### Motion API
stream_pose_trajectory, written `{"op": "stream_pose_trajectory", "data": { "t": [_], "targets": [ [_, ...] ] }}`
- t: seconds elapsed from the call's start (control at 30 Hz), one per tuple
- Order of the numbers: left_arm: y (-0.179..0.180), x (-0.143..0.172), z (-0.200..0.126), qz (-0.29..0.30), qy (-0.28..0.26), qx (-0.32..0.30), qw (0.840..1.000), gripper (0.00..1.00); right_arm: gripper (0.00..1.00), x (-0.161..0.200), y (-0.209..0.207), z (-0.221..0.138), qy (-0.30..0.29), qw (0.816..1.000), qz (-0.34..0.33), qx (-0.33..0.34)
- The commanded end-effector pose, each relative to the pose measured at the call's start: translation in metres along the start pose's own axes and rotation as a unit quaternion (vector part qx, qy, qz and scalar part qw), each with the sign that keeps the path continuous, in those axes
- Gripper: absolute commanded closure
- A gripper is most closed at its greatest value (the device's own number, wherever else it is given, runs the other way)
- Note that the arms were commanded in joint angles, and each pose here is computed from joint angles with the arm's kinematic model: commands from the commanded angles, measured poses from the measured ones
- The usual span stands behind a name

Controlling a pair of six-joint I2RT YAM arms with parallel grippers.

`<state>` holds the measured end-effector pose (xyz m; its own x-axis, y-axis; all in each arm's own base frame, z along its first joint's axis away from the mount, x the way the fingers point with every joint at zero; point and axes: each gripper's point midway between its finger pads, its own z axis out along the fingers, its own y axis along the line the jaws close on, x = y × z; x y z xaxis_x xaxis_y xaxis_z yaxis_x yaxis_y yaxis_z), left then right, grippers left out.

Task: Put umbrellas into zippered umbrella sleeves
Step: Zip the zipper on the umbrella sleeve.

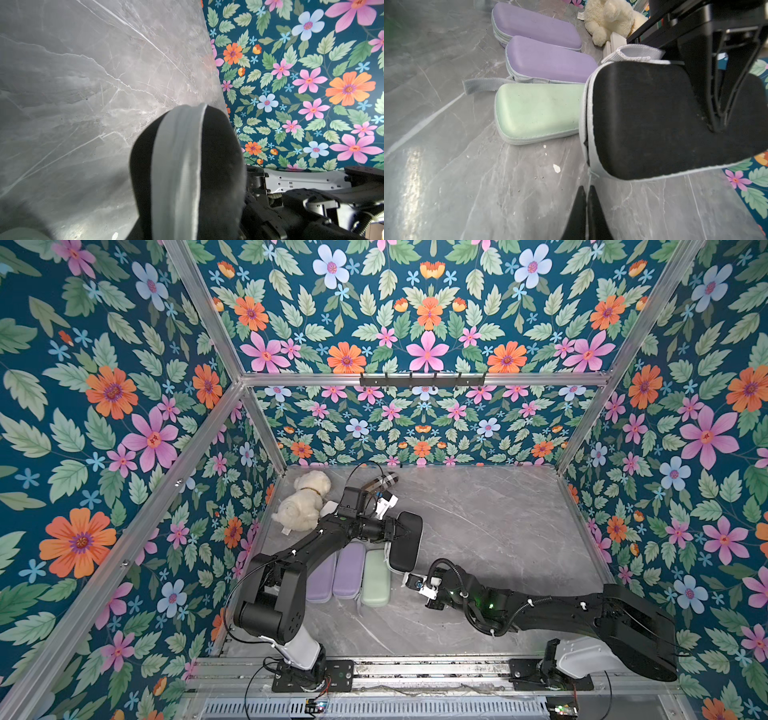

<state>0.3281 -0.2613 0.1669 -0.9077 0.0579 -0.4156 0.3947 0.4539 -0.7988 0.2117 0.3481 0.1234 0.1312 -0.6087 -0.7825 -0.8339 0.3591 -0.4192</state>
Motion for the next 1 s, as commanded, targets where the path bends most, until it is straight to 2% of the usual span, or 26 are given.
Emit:
{"op": "stream_pose_trajectory", "data": {
  "t": [0.0,0.23,0.5,0.63,0.73,0.9,0.97],
  "targets": [
    [-0.008,-0.078,-0.02,0.087,-0.176,-0.027,0.98,1.0,1.0,-0.002,0.04,-0.001,0.007,0.993,0.05,-0.105],
    [-0.007,-0.083,-0.042,0.034,-0.293,-0.016,0.955,1.0,1.0,-0.031,0.035,0.001,-0.02,0.974,0.196,-0.113],
    [-0.001,-0.066,-0.039,-0.033,-0.364,0.0,0.931,1.0,1.0,-0.066,0.017,0.009,-0.061,0.95,0.292,-0.097],
    [-0.002,-0.056,-0.027,-0.043,-0.37,-0.006,0.928,1.0,1.0,-0.079,0.01,0.015,-0.075,0.936,0.331,-0.092],
    [-0.006,-0.048,-0.014,-0.047,-0.36,-0.004,0.932,1.0,1.0,-0.081,0.004,0.022,-0.075,0.926,0.359,-0.088],
    [0.001,-0.031,-0.004,-0.056,-0.331,-0.01,0.942,1.0,1.0,-0.06,-0.012,0.022,-0.054,0.904,0.416,-0.085],
    [0.01,-0.022,-0.003,-0.059,-0.305,-0.027,0.95,1.0,0.81,-0.044,-0.021,0.011,-0.037,0.902,0.423,-0.077]
  ]
}}
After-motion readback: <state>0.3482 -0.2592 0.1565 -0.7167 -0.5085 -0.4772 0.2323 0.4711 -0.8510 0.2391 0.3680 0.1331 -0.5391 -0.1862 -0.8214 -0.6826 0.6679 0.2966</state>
